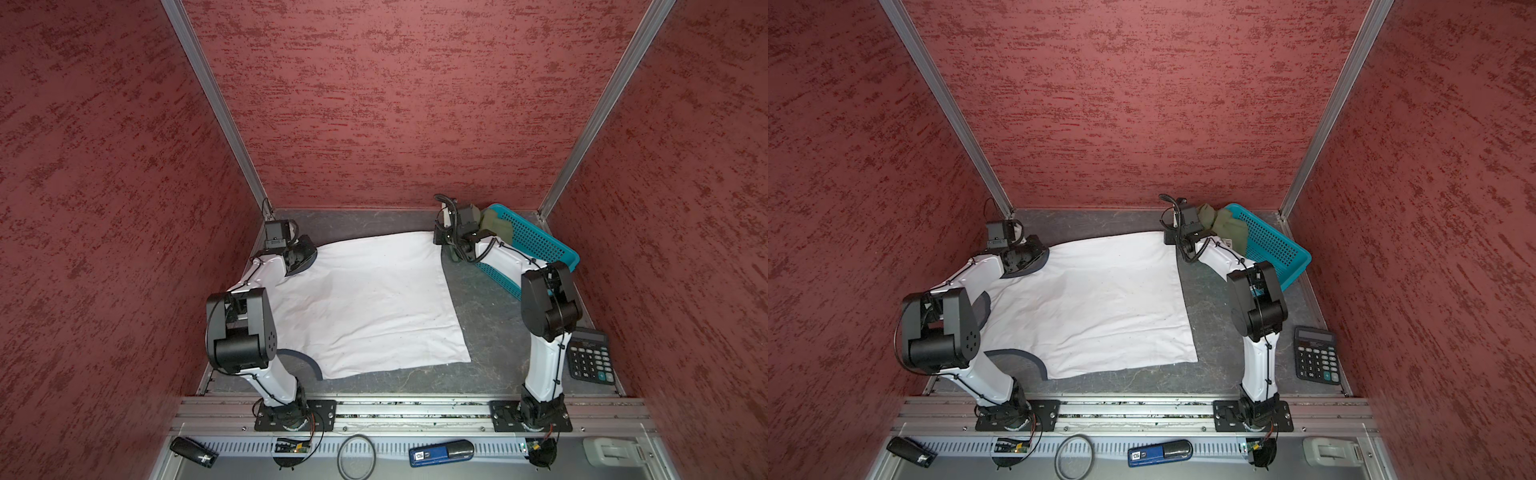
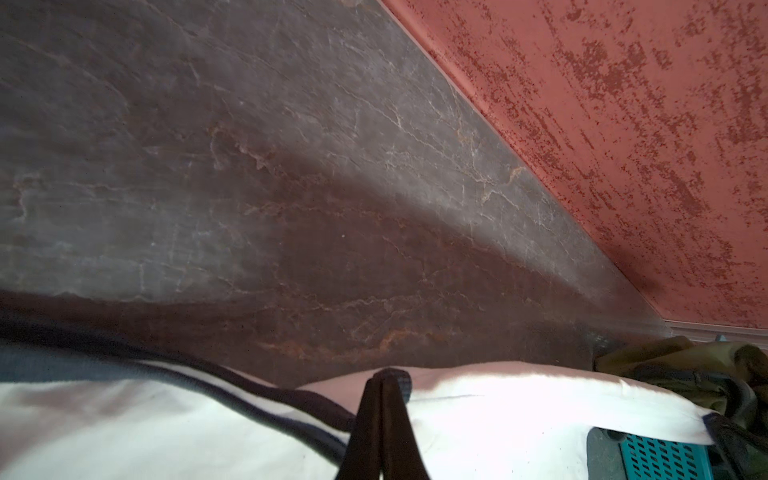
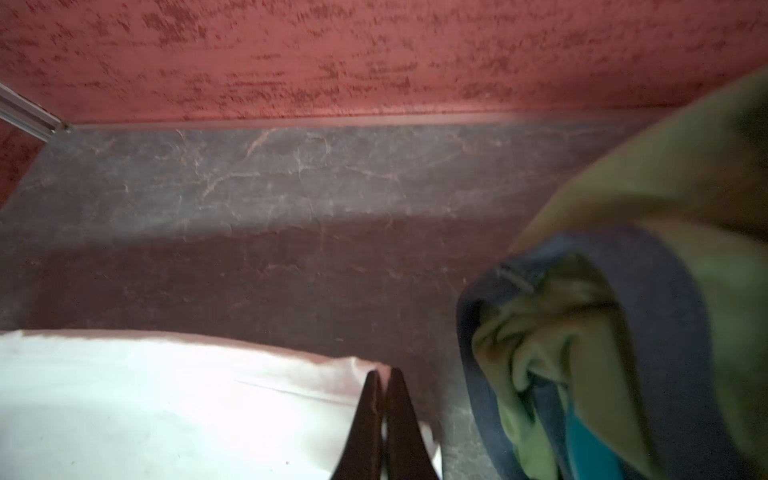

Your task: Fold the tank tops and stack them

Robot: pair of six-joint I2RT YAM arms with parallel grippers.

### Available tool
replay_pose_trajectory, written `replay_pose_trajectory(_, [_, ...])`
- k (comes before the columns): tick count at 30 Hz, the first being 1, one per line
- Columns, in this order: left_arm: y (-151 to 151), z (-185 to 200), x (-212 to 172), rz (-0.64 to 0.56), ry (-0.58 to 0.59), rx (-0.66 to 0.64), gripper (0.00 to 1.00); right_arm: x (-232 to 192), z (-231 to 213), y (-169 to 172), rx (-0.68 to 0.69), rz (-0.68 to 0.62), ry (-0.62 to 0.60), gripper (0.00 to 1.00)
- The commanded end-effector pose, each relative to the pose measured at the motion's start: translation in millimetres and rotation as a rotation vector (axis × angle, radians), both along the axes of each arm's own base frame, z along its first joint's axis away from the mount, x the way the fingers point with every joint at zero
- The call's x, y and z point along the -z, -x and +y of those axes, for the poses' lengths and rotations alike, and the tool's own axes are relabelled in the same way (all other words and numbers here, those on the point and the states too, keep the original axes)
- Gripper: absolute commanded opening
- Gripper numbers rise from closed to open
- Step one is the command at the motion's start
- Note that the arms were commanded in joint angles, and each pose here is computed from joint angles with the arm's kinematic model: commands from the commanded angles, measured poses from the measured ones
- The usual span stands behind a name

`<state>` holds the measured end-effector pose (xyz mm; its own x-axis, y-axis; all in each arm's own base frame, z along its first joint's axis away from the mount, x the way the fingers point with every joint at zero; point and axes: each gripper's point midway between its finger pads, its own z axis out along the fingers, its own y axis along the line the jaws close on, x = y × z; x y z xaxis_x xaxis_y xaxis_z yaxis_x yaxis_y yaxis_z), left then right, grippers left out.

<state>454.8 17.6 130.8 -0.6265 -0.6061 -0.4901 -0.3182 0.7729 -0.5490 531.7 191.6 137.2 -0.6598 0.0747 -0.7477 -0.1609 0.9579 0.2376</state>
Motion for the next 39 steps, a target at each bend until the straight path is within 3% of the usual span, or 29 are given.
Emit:
replay_pose_trajectory(1, [4.0, -6.7, -17.5, -0.081, -0.018, 0.031, 0.00, -36.7, 1.5, 1.7, -0.002, -0.116, -0.064, 0.00])
replay_pose_trajectory(11, [46.1, -19.9, -13.9, -0.100, -0.001, 0.030, 0.00, -20.5, -9.6, 58.0, 0.001, -0.094, -0.148, 0.00])
replay_pose_trajectory(18, [80.5, -30.0, 8.6, -0.072, 0.038, 0.006, 0.08, 16.6, -10.6, 105.3, -0.012, -0.005, -0.243, 0.02])
replay_pose_trajectory(19, [86.3, -31.8, 14.0, -0.057, 0.048, 0.005, 0.12, 25.3, -10.1, 114.1, -0.018, 0.019, -0.252, 0.06])
replay_pose_trajectory(23, [114.1, -26.8, 29.6, 0.014, 0.053, -0.069, 0.53, 37.3, -17.3, 141.0, -0.006, 0.075, -0.248, 0.34])
replay_pose_trajectory(24, [119.6, -23.7, 30.3, 0.030, 0.052, -0.091, 0.57, 36.2, -21.4, 145.2, 0.009, 0.078, -0.240, 0.40])
replay_pose_trajectory(28, [127.2, -20.3, 14.9, 0.048, 0.015, -0.118, 0.61, 20.7, -27.2, 151.5, 0.016, 0.068, -0.218, 0.47])
replay_pose_trajectory(32, [112.0, -44.1, 2.0, 0.089, -0.028, -0.038, 0.62, 17.9, -18.4, 144.0, 0.009, 0.097, -0.241, 0.48])
replay_pose_trajectory(35, [101.1, -63.1, 11.0, 0.160, -0.056, 0.007, 0.60, 20.4, -6.3, 136.7, 0.007, 0.127, -0.256, 0.48])
replay_pose_trajectory(39, [96.4, -64.8, 34.7, 0.259, -0.048, -0.025, 0.59, 30.2, 13.4, 132.2, -0.013, 0.183, -0.263, 0.48])
